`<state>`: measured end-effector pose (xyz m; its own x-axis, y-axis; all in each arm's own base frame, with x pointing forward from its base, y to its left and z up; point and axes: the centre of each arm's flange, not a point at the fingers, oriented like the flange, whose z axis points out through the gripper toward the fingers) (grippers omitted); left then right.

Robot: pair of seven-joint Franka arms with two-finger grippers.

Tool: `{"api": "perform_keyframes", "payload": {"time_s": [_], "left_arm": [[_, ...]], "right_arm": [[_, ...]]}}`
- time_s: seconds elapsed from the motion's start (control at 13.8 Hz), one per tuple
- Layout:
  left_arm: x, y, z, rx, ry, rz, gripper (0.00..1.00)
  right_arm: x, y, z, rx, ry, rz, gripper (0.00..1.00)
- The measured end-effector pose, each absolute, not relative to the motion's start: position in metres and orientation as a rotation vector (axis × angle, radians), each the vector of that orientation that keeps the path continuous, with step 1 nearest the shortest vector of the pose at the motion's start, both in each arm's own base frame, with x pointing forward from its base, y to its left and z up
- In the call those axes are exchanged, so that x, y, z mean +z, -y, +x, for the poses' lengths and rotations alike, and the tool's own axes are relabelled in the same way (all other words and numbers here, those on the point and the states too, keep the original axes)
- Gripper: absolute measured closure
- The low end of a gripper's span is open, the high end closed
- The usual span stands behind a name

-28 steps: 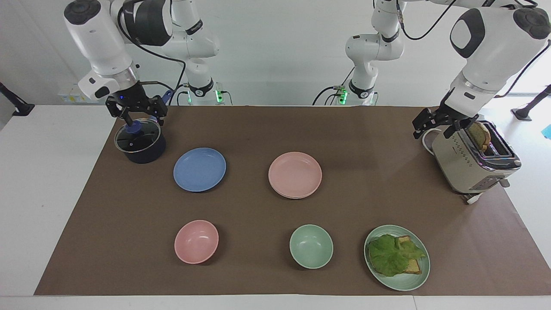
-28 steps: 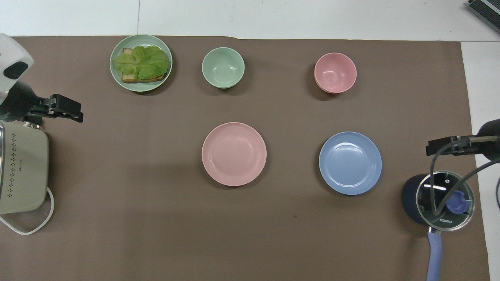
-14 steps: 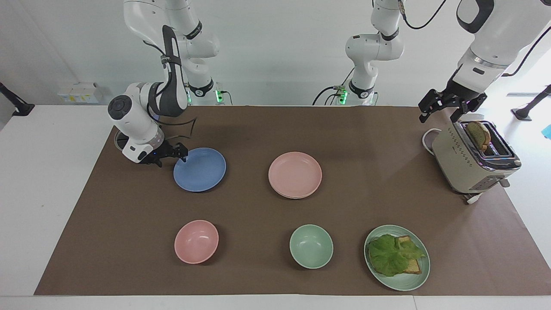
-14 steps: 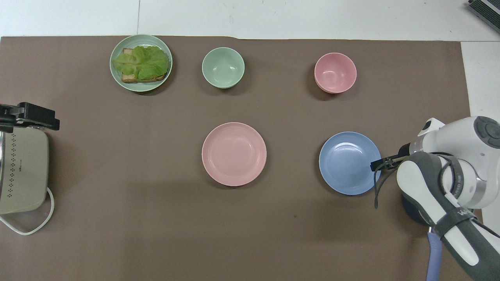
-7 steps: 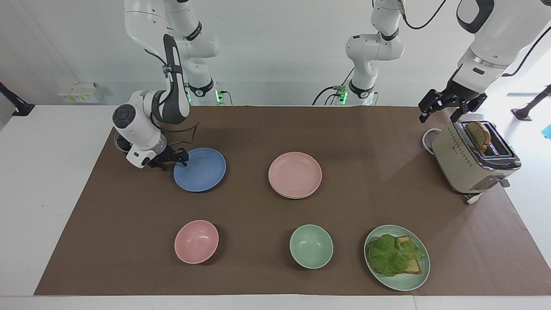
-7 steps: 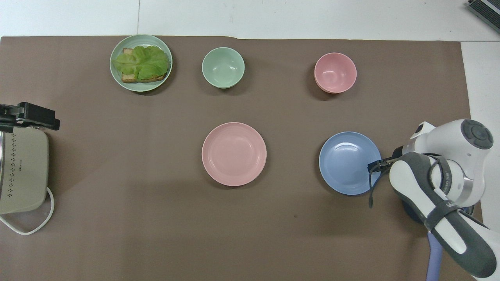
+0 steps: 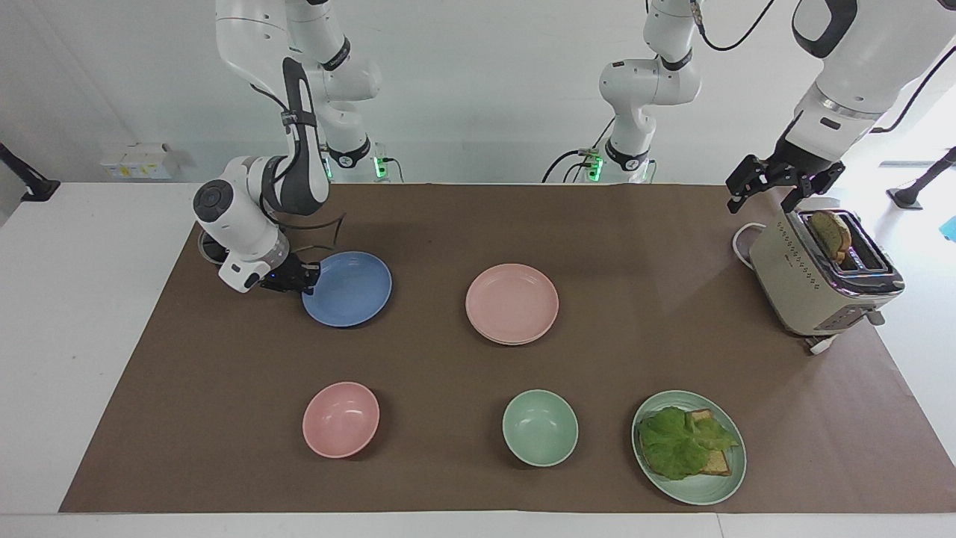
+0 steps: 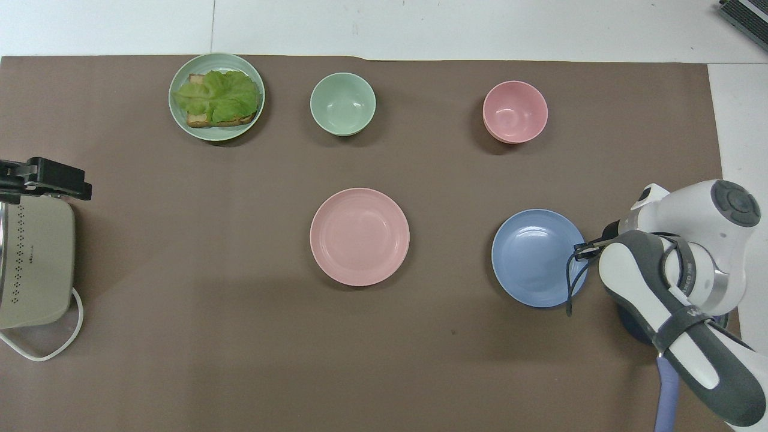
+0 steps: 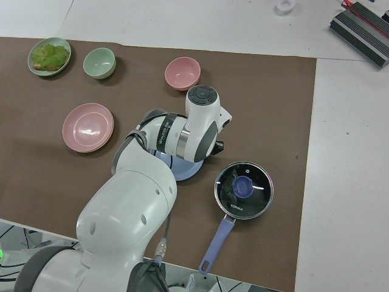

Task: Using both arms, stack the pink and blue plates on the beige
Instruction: 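Reach the right gripper to the blue plate rim and grasp it, then lift the blue plate with the right gripper onto the pink plate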

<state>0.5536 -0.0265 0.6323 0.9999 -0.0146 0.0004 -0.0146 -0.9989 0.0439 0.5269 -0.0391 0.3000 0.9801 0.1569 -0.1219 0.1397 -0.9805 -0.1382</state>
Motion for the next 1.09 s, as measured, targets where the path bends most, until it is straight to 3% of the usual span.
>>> {"api": "perform_keyframes", "payload": {"time_s": [0.29, 0.65, 1.09], "left_arm": [[0.632, 0.027, 0.554, 0.0, 0.023, 3.098, 0.0], [0.632, 0.027, 0.554, 0.0, 0.023, 3.098, 0.0], [0.632, 0.027, 0.554, 0.0, 0.023, 3.098, 0.0]], "right_arm": [[0.346, 0.039, 0.55, 0.223, 0.242, -2.976, 0.95], [0.422, 0.034, 0.578, 0.15, 0.285, -2.974, 0.95], [0.433, -0.028, 0.581, 0.158, 0.309, -2.974, 0.95]]}}
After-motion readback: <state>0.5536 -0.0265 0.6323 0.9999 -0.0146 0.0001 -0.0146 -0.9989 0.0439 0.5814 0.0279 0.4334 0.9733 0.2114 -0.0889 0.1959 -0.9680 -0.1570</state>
